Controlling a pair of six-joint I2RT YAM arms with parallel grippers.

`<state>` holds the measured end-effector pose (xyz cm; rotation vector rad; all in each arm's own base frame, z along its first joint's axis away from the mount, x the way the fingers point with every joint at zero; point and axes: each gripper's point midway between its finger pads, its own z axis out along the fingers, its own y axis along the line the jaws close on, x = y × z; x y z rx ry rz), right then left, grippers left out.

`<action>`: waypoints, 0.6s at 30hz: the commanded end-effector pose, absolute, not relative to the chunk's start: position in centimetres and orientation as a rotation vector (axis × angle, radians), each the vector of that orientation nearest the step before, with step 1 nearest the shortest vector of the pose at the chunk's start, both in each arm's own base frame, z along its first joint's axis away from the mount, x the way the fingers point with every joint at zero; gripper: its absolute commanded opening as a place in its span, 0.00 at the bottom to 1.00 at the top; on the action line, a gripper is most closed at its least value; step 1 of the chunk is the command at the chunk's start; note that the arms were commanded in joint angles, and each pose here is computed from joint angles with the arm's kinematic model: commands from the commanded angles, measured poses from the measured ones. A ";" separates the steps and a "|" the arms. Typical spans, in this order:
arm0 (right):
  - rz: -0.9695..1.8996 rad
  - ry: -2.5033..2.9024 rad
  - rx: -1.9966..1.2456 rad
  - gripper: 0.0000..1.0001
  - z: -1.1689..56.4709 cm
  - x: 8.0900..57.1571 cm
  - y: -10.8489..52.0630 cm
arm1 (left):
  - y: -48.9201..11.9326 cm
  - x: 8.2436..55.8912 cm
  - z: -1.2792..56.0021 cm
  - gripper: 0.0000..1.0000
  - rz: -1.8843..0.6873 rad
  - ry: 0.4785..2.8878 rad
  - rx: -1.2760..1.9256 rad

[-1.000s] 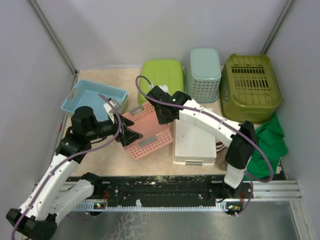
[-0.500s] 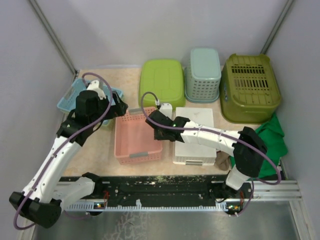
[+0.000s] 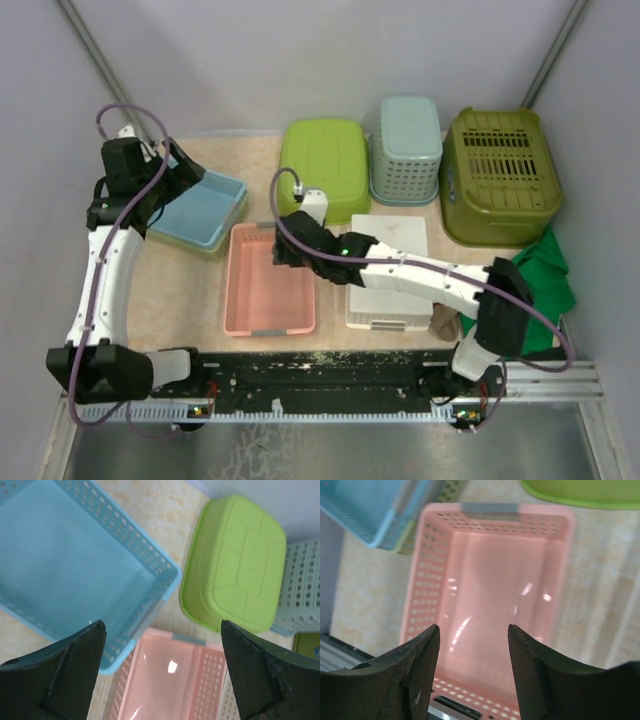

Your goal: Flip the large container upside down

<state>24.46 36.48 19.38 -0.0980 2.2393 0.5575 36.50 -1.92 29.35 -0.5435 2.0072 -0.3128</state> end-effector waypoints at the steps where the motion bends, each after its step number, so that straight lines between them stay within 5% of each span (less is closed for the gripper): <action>1: 0.705 2.208 -0.045 0.57 20.1 24.0 44.1 | 0.9 39.4 28.6 1.00 -0.416 2.028 -0.601; 18: 0.417 2.437 -0.075 0.60 9.1 25.6 54.0 | 1.7 38.7 36.5 1.00 -0.423 1.845 -0.577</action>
